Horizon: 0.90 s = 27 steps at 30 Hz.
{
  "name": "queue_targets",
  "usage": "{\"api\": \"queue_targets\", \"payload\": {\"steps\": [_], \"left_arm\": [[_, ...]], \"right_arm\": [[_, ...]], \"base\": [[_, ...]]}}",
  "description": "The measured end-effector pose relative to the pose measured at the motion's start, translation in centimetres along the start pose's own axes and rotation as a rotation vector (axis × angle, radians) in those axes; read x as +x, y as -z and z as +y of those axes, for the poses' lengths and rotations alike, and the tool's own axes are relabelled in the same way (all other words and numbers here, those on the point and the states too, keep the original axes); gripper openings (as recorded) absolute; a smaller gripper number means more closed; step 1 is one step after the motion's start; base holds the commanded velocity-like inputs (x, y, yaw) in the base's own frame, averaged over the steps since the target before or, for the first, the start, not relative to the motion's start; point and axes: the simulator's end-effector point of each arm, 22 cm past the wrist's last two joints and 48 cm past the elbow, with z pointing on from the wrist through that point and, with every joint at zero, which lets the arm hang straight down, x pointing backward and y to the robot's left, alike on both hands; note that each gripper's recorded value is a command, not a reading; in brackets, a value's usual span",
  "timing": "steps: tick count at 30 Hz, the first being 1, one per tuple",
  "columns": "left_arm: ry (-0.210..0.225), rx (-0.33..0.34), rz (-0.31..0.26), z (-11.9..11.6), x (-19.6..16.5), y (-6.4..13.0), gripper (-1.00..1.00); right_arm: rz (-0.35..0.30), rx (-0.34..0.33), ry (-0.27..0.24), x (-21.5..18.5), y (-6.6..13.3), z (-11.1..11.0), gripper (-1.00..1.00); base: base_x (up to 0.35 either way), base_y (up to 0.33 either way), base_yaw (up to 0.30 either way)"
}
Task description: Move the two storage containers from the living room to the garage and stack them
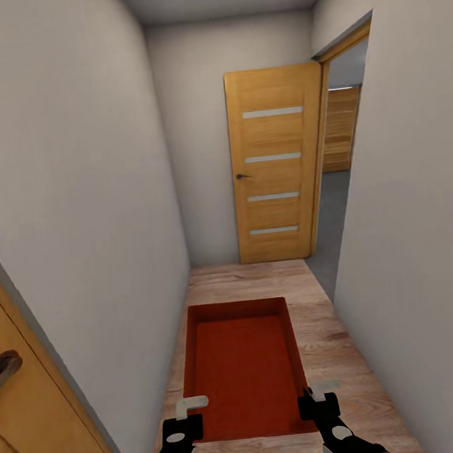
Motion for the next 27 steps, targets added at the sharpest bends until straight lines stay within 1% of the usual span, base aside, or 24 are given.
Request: {"api": "queue_targets", "payload": {"steps": [27], "left_arm": [[0.000,0.000,0.002,0.00,0.11,0.00,-1.00]], "right_arm": [[0.002,0.000,0.001,0.08,0.01,0.00,-1.00]], "base": [[0.322,0.000,0.000]]}}
